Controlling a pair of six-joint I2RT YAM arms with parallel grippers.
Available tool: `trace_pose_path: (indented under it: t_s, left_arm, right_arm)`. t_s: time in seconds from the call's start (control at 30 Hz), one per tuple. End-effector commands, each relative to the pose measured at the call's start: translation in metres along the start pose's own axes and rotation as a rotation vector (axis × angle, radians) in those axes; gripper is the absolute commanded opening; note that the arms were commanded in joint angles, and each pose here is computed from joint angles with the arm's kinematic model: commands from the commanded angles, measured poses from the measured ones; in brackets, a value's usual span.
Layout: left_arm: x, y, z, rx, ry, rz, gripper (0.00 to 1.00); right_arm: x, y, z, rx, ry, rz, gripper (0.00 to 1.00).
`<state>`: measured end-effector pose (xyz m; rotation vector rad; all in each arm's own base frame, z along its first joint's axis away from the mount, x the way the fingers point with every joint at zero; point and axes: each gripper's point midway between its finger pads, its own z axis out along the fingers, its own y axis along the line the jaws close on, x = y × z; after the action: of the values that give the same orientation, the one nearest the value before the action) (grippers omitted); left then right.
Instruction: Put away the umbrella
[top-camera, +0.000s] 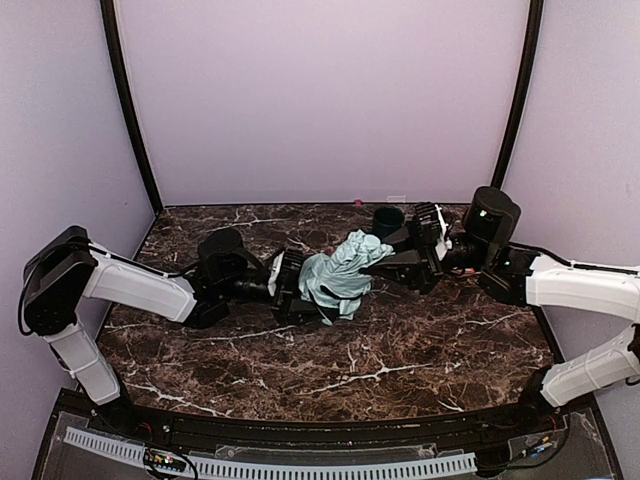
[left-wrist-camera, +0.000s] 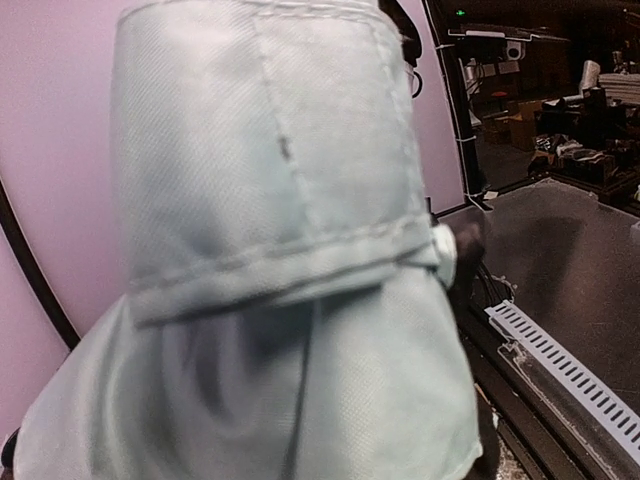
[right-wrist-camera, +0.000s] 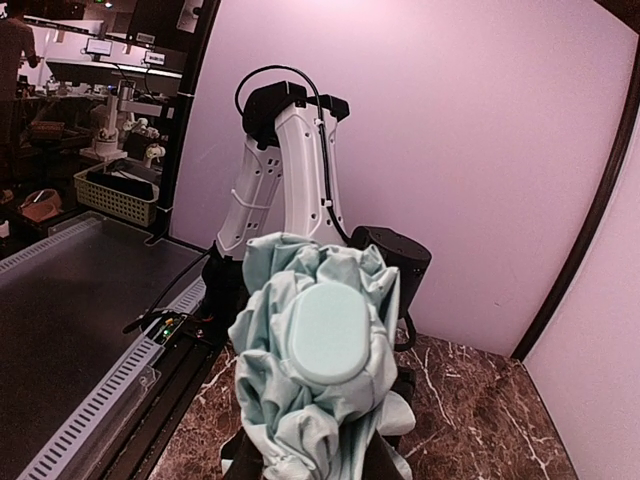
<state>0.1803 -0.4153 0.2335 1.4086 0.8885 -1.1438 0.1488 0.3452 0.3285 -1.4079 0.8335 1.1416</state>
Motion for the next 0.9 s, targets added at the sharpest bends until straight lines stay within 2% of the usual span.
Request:
trace_pose_path:
  t_s: [0.0, 0.13, 0.23, 0.27, 0.33, 0.4, 0.43, 0.47, 0.57, 0.67, 0.87]
  left_arm:
    - [-0.016, -0.003, 0.005, 0.037, -0.039, 0.027, 0.46]
    - [-0.017, -0.004, 0.002, 0.022, -0.032, 0.034, 0.23]
    - [-0.018, -0.002, -0.001, -0.002, -0.026, 0.041, 0.14]
    - [-0.018, 0.0, -0.001, -0.013, -0.021, 0.04, 0.1]
    - [-0.021, 0.003, -0.003, -0.041, -0.017, 0.042, 0.06]
    - [-0.021, 0.009, -0.005, -0.086, -0.006, 0.049, 0.02]
    - [-0.022, 0.016, -0.008, -0.132, 0.004, 0.057, 0.0]
    - [-0.02, 0.025, -0.012, -0.201, 0.022, 0.067, 0.0]
    - [-0.013, 0.062, -0.037, -0.481, 0.106, 0.117, 0.0]
    - [-0.017, 0.097, -0.075, -0.777, 0.205, 0.243, 0.0]
    - [-0.062, 0.132, -0.146, -1.276, 0.367, 0.633, 0.0]
  right_arm:
    - [-0.021, 0.001, 0.001, -0.007, -0.063, -0.076, 0.0]
    - [-0.014, 0.0, 0.0, 0.008, -0.04, -0.071, 0.01]
    - [-0.009, -0.005, -0.001, 0.028, -0.016, -0.056, 0.08]
    - [-0.007, -0.007, -0.002, 0.038, -0.007, -0.052, 0.14]
    - [-0.001, -0.01, -0.004, 0.058, 0.018, -0.044, 0.3]
    - [0.001, -0.015, -0.007, 0.092, 0.045, -0.042, 0.53]
    - [0.004, -0.019, -0.01, 0.119, 0.063, -0.042, 0.79]
    - [0.006, -0.023, -0.013, 0.154, 0.086, -0.04, 0.97]
    - [0.013, -0.05, -0.031, 0.357, 0.155, -0.001, 0.99]
    - [0.01, -0.07, -0.052, 0.537, 0.133, 0.095, 0.99]
    - [-0.006, -0.074, -0.045, 0.508, 0.012, 0.353, 0.99]
